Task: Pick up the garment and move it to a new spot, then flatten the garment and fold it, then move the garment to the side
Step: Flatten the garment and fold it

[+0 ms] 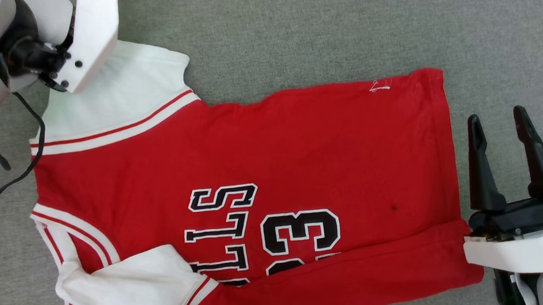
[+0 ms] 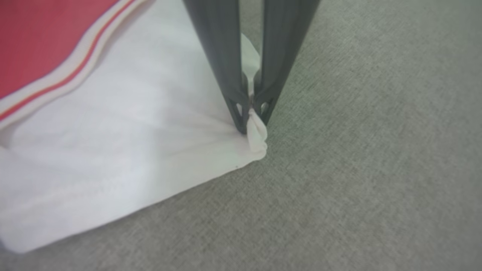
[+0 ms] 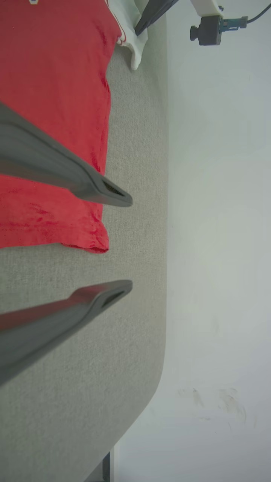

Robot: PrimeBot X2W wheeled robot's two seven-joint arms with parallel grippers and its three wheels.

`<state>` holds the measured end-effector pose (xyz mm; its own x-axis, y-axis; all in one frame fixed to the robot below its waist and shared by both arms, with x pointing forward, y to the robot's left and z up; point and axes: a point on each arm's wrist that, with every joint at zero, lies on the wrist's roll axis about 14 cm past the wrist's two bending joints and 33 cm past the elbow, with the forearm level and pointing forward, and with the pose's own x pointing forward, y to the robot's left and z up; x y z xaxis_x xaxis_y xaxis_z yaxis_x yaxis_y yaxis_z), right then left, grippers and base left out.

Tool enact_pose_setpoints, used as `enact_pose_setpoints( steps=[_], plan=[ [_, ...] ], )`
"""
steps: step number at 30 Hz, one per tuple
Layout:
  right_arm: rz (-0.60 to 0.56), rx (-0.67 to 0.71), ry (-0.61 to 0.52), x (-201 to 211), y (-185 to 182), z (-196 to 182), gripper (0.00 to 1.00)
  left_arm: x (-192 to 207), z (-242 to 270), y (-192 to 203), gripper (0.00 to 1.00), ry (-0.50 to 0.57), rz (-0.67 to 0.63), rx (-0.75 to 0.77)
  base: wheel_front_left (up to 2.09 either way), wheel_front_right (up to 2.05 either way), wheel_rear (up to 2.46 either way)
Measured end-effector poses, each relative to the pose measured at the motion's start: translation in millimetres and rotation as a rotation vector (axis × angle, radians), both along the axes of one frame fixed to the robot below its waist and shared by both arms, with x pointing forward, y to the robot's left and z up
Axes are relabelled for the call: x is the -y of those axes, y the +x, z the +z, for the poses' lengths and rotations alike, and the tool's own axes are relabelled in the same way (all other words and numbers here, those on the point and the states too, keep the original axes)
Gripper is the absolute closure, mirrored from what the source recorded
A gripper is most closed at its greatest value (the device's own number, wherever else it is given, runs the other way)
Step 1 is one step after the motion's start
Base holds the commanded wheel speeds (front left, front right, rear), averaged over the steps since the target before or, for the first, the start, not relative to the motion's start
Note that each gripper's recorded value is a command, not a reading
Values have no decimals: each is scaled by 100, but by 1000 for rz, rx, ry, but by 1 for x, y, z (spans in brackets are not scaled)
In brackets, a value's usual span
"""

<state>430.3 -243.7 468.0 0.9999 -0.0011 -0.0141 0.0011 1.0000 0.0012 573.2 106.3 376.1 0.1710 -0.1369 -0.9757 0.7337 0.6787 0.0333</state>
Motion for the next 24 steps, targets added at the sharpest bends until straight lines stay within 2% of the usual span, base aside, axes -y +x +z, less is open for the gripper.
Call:
enact_pose_setpoints(
  steps=[3,8,11,14,24],
  plan=[
    [3,37,-24,6,3,14,0,-5,8,-4,100,-1,3,22,0,0,0],
    [23,149,-109,17,16,63,0,-4,35,-11,100,-43,0,91,0,0,0],
    [57,143,-175,20,26,84,0,0,55,-17,100,-73,-11,135,0,0,0],
    [102,17,-224,18,38,82,0,-2,71,-24,100,-84,-24,177,0,0,0],
    [268,-626,-350,14,51,36,0,-6,91,-48,100,-133,-48,234,0,0,0]
  ],
)
